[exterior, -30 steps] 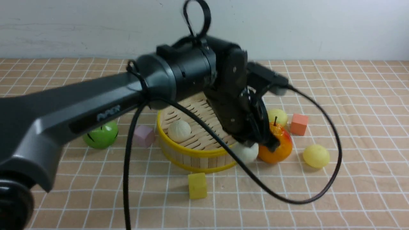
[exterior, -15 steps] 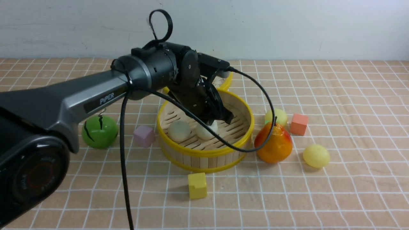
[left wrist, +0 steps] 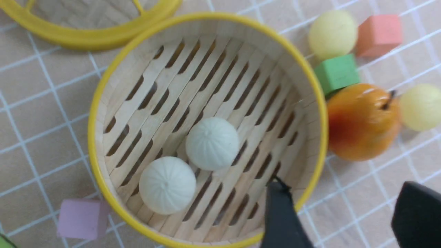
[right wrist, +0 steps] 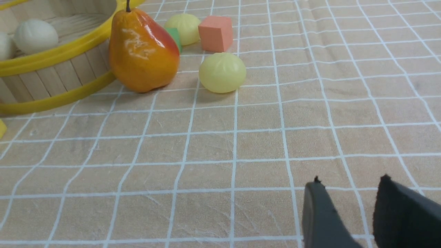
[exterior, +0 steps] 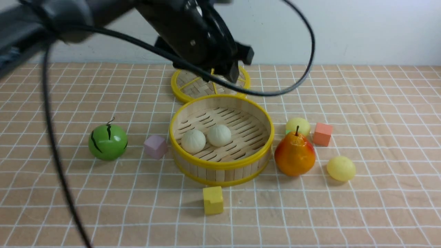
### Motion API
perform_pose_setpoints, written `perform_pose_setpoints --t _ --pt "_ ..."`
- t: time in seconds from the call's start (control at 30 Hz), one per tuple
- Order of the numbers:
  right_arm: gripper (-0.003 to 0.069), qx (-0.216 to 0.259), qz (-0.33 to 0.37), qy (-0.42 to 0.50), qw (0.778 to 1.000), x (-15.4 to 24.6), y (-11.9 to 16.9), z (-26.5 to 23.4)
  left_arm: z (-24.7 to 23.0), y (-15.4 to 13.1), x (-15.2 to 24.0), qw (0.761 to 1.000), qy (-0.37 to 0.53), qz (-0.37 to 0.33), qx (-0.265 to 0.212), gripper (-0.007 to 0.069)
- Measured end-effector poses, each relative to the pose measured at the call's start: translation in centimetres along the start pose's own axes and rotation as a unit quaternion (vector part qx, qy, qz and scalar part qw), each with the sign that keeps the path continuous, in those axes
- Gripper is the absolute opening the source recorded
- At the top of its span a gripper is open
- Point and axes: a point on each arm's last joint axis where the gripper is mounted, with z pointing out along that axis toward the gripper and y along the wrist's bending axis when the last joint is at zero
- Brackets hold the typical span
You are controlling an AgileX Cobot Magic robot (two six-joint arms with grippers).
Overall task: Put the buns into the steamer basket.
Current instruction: Use the right arm to grab a steamed stuffed bun
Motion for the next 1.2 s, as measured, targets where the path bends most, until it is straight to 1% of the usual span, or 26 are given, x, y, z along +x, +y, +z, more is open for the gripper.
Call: perform_pose_setpoints --t 0.03,0.07,0.1,0.13,0.17,0.2,0.23,0.27,0.3,0.33,0.37,0.53,0.6,0.63,0.67,0.7,0.73,0.77,0.8,0.87,0.93,1.0,1.1,1.17,1.2 --pt "0.0241 0.0 0.0 0.0 1.0 0.0 0.0 0.0 -2.4 -0.6 0.3 1.0 -0.018 0.005 0.007 0.0209" --pt "0.0241 0.0 0.0 0.0 1.0 0.0 0.0 0.0 -4.3 -1.0 0.9 0.999 -0.031 0.01 0.012 0.014" --pt "0.0241 0.0 0.0 0.0 1.0 0.0 0.0 0.0 -4.6 -1.1 1.0 0.999 -0.033 0.011 0.013 0.0106" --pt "0.0241 0.0 0.0 0.0 1.0 0.0 0.0 0.0 -6.7 -1.6 2.2 0.998 -0.048 0.021 0.021 0.0029" --pt "0.0241 0.0 0.0 0.0 1.0 0.0 0.0 0.0 -8.2 -1.8 3.4 0.997 -0.059 0.028 0.027 -0.0013" --pt "0.0241 0.0 0.0 0.0 1.0 0.0 0.0 0.0 -9.3 -1.8 4.6 0.997 -0.067 0.03 0.031 -0.0013" --pt "0.0241 0.0 0.0 0.0 1.0 0.0 0.0 0.0 -9.5 -1.8 4.8 0.997 -0.069 0.03 0.032 -0.0013" --pt "0.0241 0.0 0.0 0.0 1.0 0.0 0.0 0.0 -11.1 -1.5 7.2 0.995 -0.085 0.029 0.034 -0.0013" --pt "0.0241 0.0 0.0 0.0 1.0 0.0 0.0 0.0 -11.8 -1.2 8.7 0.995 -0.095 0.028 0.035 -0.0013" --pt "0.0241 0.0 0.0 0.0 1.0 0.0 0.0 0.0 -11.8 -1.2 8.7 0.995 -0.095 0.028 0.035 -0.0013" --pt "0.0241 0.0 0.0 0.0 1.0 0.0 0.0 0.0 -12.9 -0.7 11.3 0.993 -0.109 0.027 0.035 -0.0013" --pt "0.0241 0.0 0.0 0.0 1.0 0.0 0.0 0.0 -15.1 0.9 20.1 0.979 -0.199 0.012 0.051 -0.0013" --pt "0.0241 0.0 0.0 0.0 1.0 0.0 0.0 0.0 -15.4 1.7 23.6 0.967 -0.247 0.006 0.058 -0.0013" --pt "0.0241 0.0 0.0 0.0 1.0 0.0 0.0 0.0 -15.4 1.7 23.6 0.967 -0.247 0.005 0.059 -0.0013" --pt "0.0241 0.0 0.0 0.0 1.0 0.0 0.0 0.0 -15.4 2.3 26.5 0.955 -0.29 0.001 0.063 -0.0013" --pt "0.0241 0.0 0.0 0.0 1.0 0.0 0.0 0.0 -15.4 2.4 26.8 0.954 -0.294 0.001 0.064 -0.0013" --pt "0.0241 0.0 0.0 0.0 1.0 0.0 0.0 0.0 -15.1 2.9 29.4 0.943 -0.325 -0.006 0.069 -0.0013" --pt "0.0241 0.0 0.0 0.0 1.0 0.0 0.0 0.0 -15.0 3.0 29.6 0.942 -0.327 -0.007 0.069 -0.0013" --pt "0.0241 0.0 0.0 -0.001 1.0 0.0 0.0 0.0 -14.7 3.3 31.1 0.937 -0.34 -0.017 0.074 -0.0013" --pt "0.0241 -0.001 0.004 -0.009 1.0 -0.1 0.0 0.0 -14.1 3.6 32.6 0.934 -0.348 -0.028 0.079 -0.0013" --pt "0.0241 -0.007 0.032 -0.027 0.999 -0.3 0.1 0.1 -13.6 3.8 33.5 0.932 -0.35 -0.034 0.082 -0.0013" --pt "0.0241 -0.026 0.116 -0.068 0.991 -1.1 0.3 0.0 -13.0 4.0 34.3 0.933 -0.348 -0.039 0.082 -0.0013" --pt "0.0241 -0.052 0.235 -0.141 0.96 -2.5 0.3 -0.3 -12.7 4.1 34.6 0.933 -0.348 -0.04 0.082 -0.0013" --pt "0.0235 -0.065 0.287 -0.17 0.941 -3.3 0.2 -0.6 -12.9 4.1 34.4 0.927 -0.362 -0.041 0.083 -0.0013" --pt "0.0235 -0.067 0.295 -0.172 0.938 -3.4 0.2 -0.7 -12.9 4.1 34.3 0.927 -0.364 -0.041 0.084 -0.0013"
